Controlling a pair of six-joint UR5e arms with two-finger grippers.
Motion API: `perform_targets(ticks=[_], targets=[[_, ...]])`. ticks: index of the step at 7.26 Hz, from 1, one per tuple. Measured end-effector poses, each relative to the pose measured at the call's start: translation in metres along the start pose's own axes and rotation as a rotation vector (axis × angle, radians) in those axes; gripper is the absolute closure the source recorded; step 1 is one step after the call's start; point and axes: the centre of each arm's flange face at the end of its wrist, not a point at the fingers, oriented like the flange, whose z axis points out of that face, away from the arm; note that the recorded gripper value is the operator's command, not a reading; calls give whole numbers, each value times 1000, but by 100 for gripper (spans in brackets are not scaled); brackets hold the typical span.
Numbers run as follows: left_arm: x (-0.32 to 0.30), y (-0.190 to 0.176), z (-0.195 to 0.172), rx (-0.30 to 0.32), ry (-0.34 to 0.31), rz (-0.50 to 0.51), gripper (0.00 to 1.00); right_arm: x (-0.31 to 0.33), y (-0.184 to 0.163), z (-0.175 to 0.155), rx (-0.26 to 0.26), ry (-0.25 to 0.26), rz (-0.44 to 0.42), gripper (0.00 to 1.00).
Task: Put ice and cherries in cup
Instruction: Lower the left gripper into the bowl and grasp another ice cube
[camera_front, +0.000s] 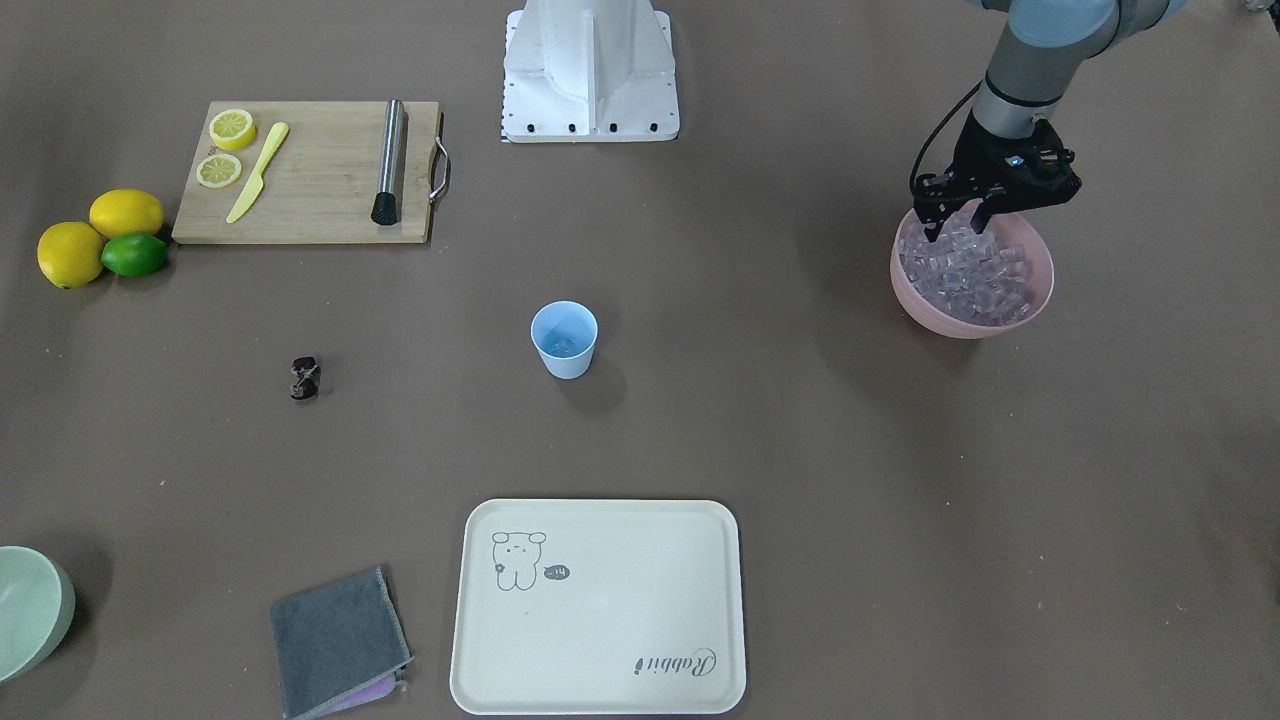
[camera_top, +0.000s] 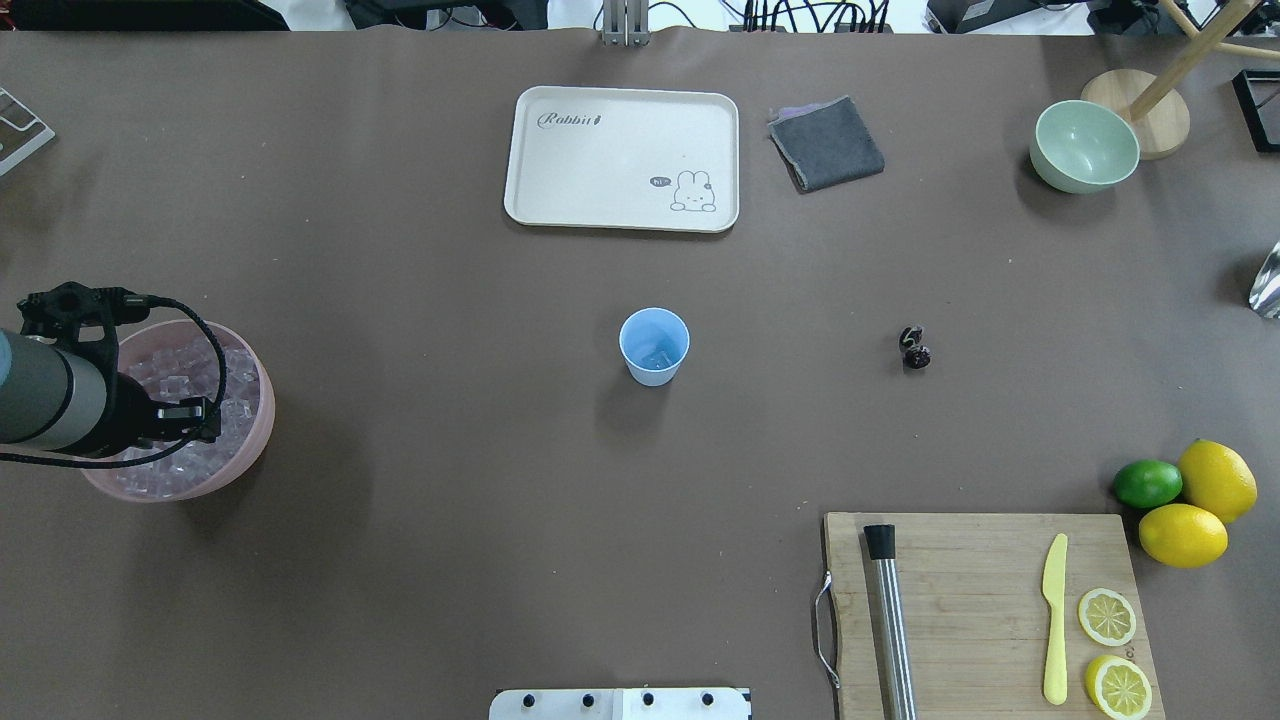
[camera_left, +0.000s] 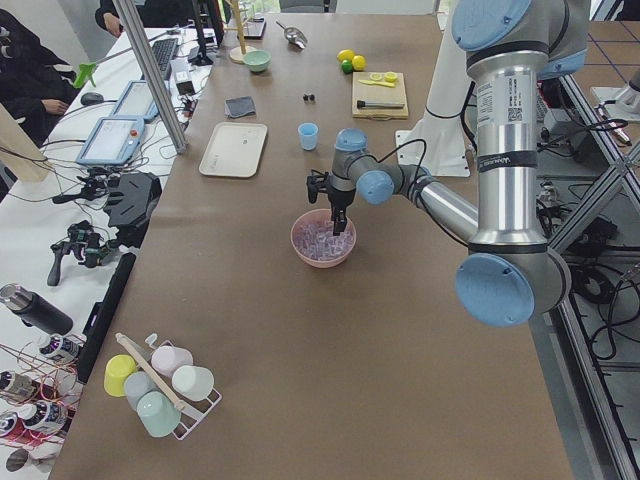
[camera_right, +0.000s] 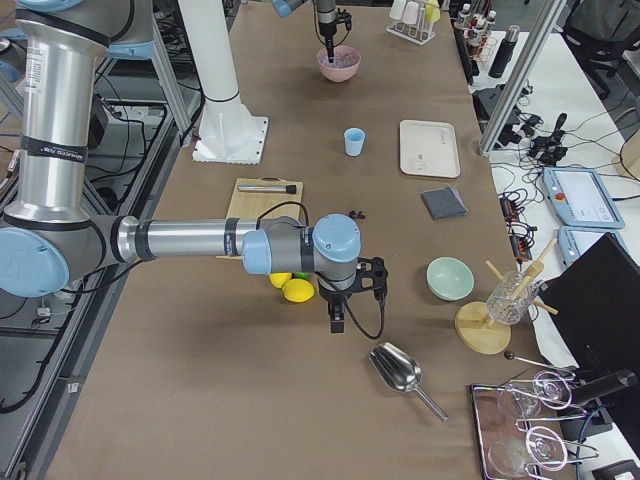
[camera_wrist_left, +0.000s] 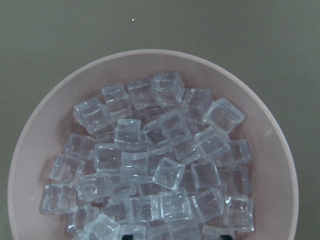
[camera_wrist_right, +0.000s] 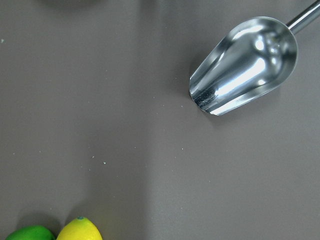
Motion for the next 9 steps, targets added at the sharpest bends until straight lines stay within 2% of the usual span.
perform_targets(ticks=[6, 7, 9], targets=[[7, 11, 7, -20, -3, 25, 37, 0, 0, -1, -1, 2, 3, 0], [7, 12, 8, -24, -5, 28, 42, 0, 0, -1, -1, 4, 4, 0], [6, 14, 10, -28, -9, 29, 42, 0, 1, -1, -1, 5, 5, 0]])
